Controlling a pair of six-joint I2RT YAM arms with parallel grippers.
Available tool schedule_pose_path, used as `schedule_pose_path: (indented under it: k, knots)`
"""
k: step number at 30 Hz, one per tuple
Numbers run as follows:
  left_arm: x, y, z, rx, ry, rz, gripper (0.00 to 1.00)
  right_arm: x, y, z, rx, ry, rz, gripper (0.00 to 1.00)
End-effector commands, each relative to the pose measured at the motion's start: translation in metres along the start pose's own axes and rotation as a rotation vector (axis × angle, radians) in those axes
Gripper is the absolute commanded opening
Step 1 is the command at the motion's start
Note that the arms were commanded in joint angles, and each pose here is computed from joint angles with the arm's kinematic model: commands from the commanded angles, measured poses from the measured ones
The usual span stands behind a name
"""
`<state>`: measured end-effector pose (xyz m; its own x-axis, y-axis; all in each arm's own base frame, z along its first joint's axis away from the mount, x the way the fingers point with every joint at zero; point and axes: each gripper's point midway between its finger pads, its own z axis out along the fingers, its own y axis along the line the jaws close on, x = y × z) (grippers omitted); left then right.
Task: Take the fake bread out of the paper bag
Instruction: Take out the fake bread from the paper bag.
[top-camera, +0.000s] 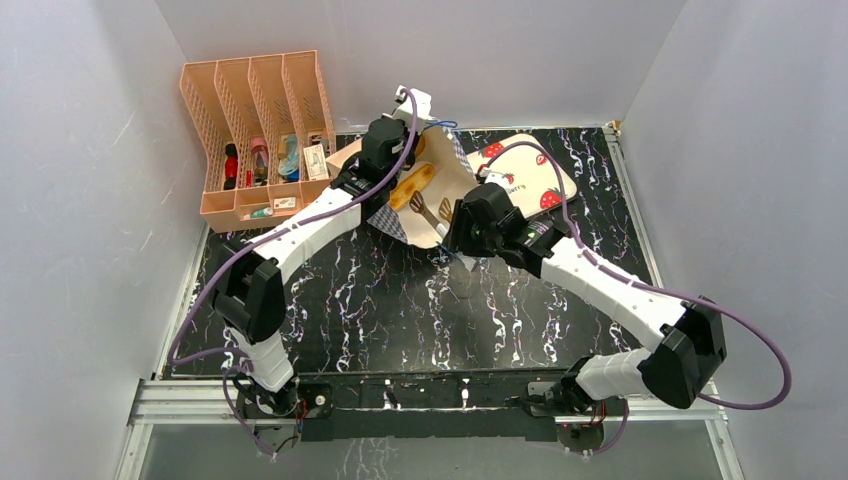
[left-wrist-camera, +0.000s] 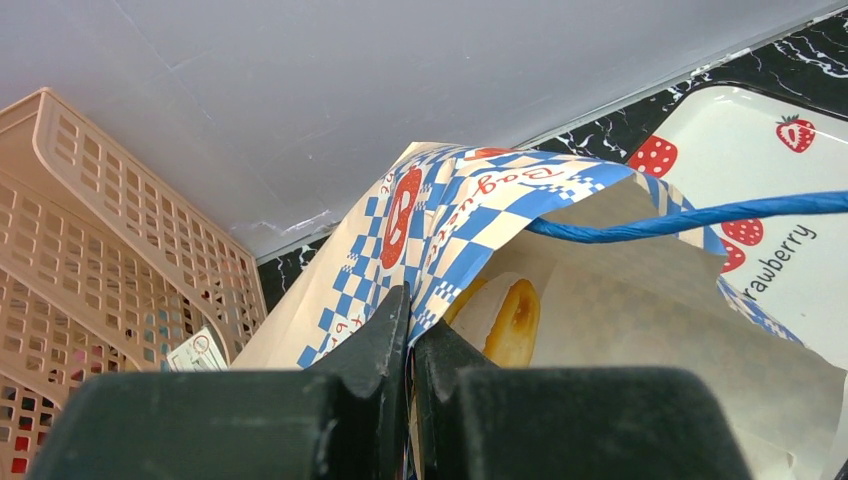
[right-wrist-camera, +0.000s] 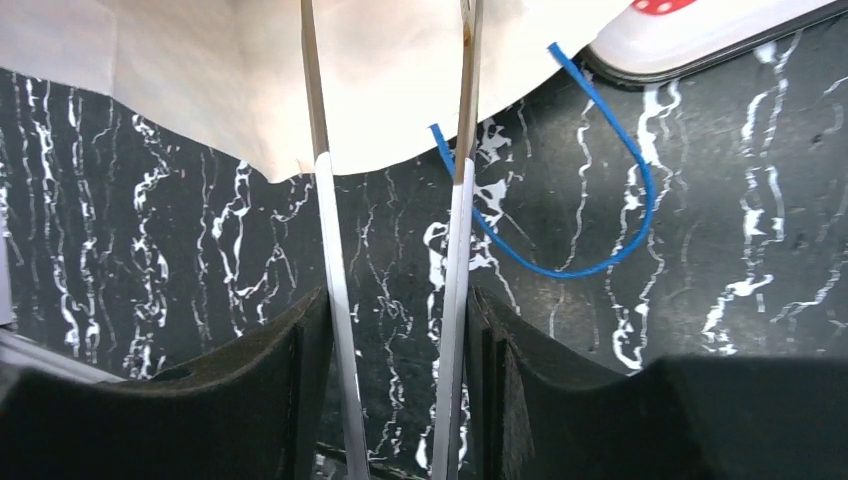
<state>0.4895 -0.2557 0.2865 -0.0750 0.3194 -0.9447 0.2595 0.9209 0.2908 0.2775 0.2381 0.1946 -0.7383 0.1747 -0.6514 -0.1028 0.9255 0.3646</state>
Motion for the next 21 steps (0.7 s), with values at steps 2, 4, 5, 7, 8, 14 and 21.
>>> schedule_pose_path:
  k: [2, 4, 5, 7, 8, 14, 21]
  knots:
    - [-0.045, 0.018, -0.026, -0.022, -0.096, -0.083, 0.0, -0.024, 0.038, 0.004, -0.136, -0.04, 0.153, 0.0]
    - [-0.047, 0.017, -0.026, -0.014, -0.097, -0.089, 0.0, -0.024, 0.039, 0.01, -0.142, -0.034, 0.187, 0.0]
    - [-0.047, 0.017, -0.026, -0.01, -0.097, -0.093, 0.0, -0.023, 0.04, 0.013, -0.149, -0.028, 0.206, 0.0]
    - [-0.048, 0.016, -0.026, -0.006, -0.094, -0.097, 0.0, -0.022, 0.039, 0.02, -0.159, -0.015, 0.258, 0.0]
    - [-0.048, 0.015, -0.026, -0.004, -0.094, -0.097, 0.0, -0.022, 0.039, 0.022, -0.166, -0.014, 0.28, 0.0]
    - [-0.048, 0.013, -0.025, 0.006, -0.082, -0.103, 0.0, -0.027, 0.039, 0.036, -0.19, -0.003, 0.397, 0.01]
    - [-0.047, 0.012, -0.025, 0.012, -0.076, -0.114, 0.0, -0.026, 0.044, 0.057, -0.217, 0.032, 0.487, 0.04]
